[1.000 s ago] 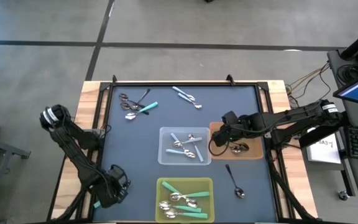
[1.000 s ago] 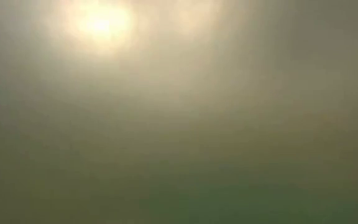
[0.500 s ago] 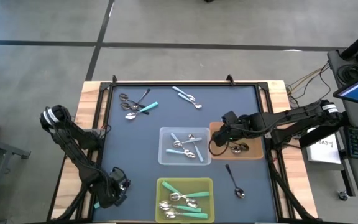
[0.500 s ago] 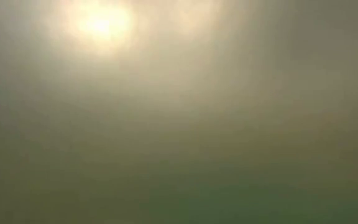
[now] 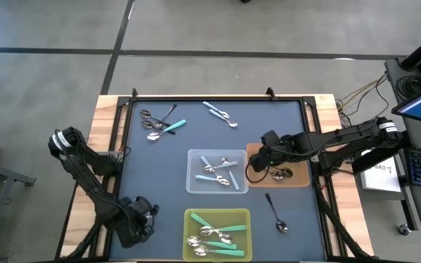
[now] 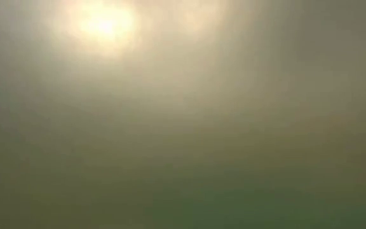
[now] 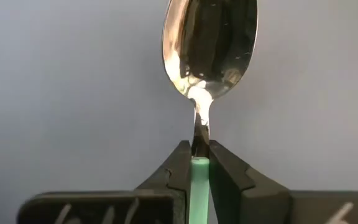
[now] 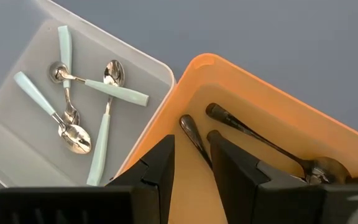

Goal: Sort silverware by color (type)
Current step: Put the light green spoon into the yellow bin, then put the black spoon into the orange bin

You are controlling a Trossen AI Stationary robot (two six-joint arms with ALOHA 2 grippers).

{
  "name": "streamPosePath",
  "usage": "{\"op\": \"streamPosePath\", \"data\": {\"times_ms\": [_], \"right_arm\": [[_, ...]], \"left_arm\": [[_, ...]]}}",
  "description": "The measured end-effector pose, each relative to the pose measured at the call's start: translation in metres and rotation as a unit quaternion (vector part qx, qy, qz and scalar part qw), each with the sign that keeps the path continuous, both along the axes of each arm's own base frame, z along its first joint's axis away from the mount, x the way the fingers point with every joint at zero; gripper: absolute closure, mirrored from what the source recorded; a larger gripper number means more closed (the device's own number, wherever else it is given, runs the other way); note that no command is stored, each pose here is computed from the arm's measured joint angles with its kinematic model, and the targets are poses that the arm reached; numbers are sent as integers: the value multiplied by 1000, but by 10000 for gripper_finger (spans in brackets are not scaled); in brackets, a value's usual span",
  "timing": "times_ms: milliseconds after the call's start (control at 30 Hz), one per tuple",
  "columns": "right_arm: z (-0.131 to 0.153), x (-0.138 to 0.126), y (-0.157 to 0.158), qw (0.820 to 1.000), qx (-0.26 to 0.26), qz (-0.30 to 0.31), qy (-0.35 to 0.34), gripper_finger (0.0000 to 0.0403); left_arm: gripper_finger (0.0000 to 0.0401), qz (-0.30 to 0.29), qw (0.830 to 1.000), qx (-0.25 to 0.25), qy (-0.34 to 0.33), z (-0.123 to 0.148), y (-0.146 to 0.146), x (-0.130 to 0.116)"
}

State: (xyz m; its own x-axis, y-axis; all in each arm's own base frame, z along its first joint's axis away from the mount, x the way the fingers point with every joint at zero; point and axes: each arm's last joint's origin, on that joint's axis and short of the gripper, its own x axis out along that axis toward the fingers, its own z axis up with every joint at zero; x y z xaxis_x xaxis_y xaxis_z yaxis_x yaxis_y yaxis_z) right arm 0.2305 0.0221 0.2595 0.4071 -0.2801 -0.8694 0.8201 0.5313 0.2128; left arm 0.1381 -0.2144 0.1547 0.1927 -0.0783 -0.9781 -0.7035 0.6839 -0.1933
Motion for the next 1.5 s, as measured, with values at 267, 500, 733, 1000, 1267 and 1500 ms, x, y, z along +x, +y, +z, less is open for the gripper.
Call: {"op": "streamPosePath", "data": {"times_ms": [267,500,733,1000,1267,1500], "right_arm": [[0,0,0,1000,0,0,0,307],[0,0,0,1000,0,-1,0,307],[0,0,0,1000,0,0,0,307],[0,0,0,1000,0,0,0,307],[0,0,0,1000,0,0,0,307],[0,0,0,1000,0,0,0,307]], "left_arm": [[384,-10,995,40,-91,49,-6,34],[384,-67,977,86,-183,92,-1,83],[378,-148,961,130,-194,102,-12,152],[375,-201,961,129,-140,85,-33,210],[335,-199,963,116,-139,85,-34,236],[279,-218,957,139,-127,93,-23,238]]}}
